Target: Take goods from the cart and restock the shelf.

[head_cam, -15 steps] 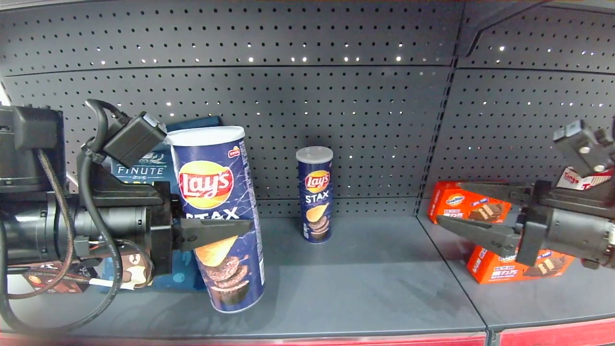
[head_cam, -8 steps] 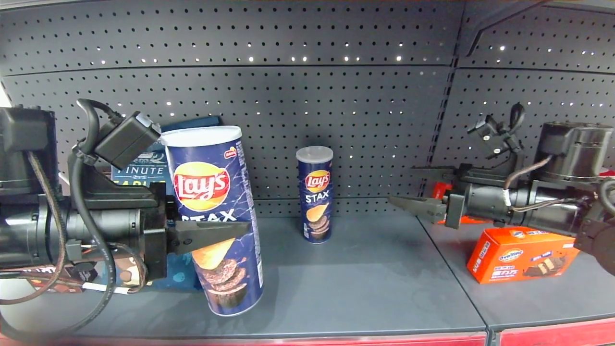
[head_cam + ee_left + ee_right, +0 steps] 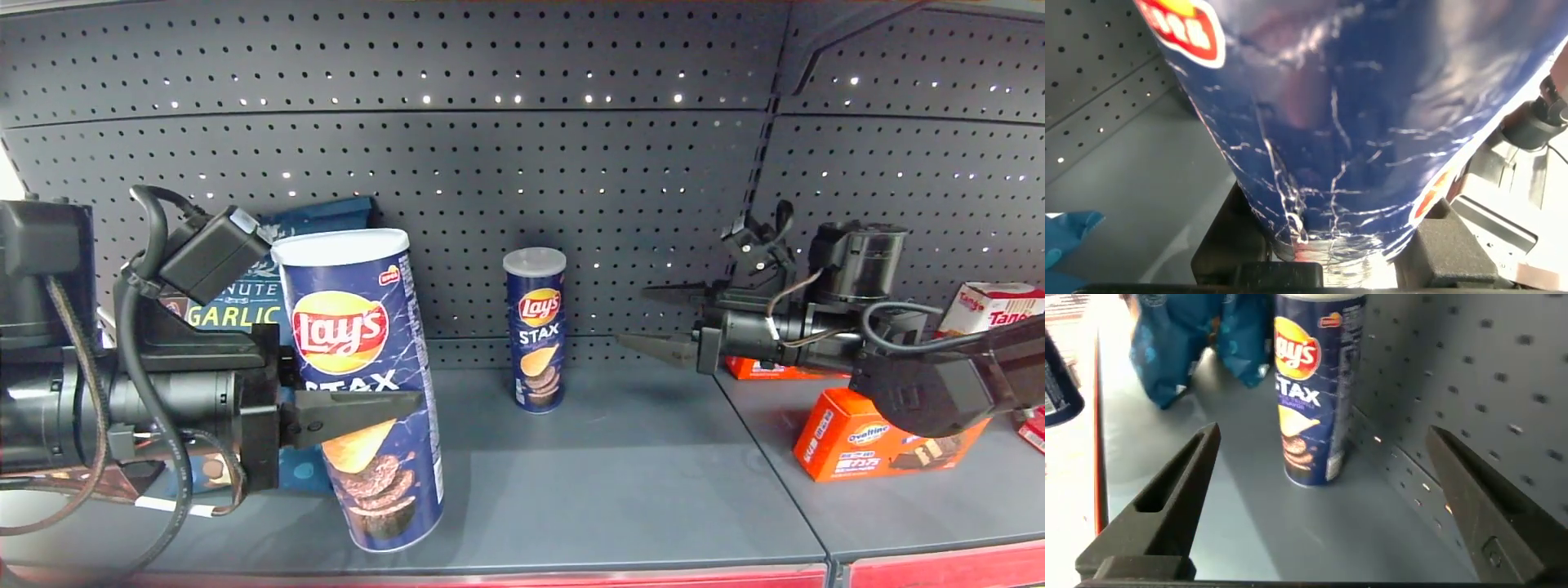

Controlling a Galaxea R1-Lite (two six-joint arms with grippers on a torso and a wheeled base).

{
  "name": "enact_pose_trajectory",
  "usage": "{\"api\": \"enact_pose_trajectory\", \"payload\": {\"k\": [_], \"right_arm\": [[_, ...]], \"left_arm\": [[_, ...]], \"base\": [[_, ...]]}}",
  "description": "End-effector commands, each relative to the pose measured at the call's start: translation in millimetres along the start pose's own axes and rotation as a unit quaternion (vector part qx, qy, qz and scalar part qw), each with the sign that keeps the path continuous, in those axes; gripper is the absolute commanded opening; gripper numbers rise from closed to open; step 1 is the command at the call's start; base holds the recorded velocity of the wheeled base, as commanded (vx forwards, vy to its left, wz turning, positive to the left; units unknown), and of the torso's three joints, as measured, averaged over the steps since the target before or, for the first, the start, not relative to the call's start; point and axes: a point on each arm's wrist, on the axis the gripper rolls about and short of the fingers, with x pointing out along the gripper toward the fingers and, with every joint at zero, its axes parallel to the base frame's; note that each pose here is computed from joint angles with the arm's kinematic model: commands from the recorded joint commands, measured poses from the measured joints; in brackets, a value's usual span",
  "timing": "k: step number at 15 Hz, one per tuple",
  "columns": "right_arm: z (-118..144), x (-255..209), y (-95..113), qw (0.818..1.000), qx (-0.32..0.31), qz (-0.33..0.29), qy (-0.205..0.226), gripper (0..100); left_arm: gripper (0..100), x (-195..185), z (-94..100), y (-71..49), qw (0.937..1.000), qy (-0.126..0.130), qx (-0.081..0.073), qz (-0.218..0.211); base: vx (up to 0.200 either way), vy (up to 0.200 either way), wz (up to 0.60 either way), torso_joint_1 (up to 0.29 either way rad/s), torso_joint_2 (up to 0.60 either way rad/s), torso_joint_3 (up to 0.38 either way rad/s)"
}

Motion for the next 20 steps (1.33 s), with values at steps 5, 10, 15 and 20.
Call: {"api": "enact_pose_trajectory", "payload": {"k": [5, 10, 15, 20], "right_arm": [[-24.8, 37.7, -16.4, 0.999, 0.006, 0.044, 0.002, 100], [-45.9, 72.2, -20.0, 0.998, 0.008, 0.066, 0.003, 100], [-61.2, 96.6, -22.3, 0.997, 0.010, 0.079, 0.005, 100], [-74.3, 115.0, -24.2, 0.996, 0.011, 0.089, 0.005, 100]], "left_arm": [[0, 0.9, -1.9, 0.0, 1.0000, 0.003, -0.003, -0.001], [0, 2.5, -2.6, 1.3, 1.0000, 0.006, -0.005, -0.001], [0, 2.6, -5.3, 1.6, 0.9999, 0.010, -0.009, 0.000], [0, 2.5, -6.8, 1.3, 0.9999, 0.011, -0.010, 0.000]], "base": [[0.000, 0.000, 0.00, 0.000, 0.00, 0.000], [0.000, 0.000, 0.00, 0.000, 0.00, 0.000], [0.000, 0.000, 0.00, 0.000, 0.00, 0.000], [0.000, 0.000, 0.00, 0.000, 0.00, 0.000]]}}
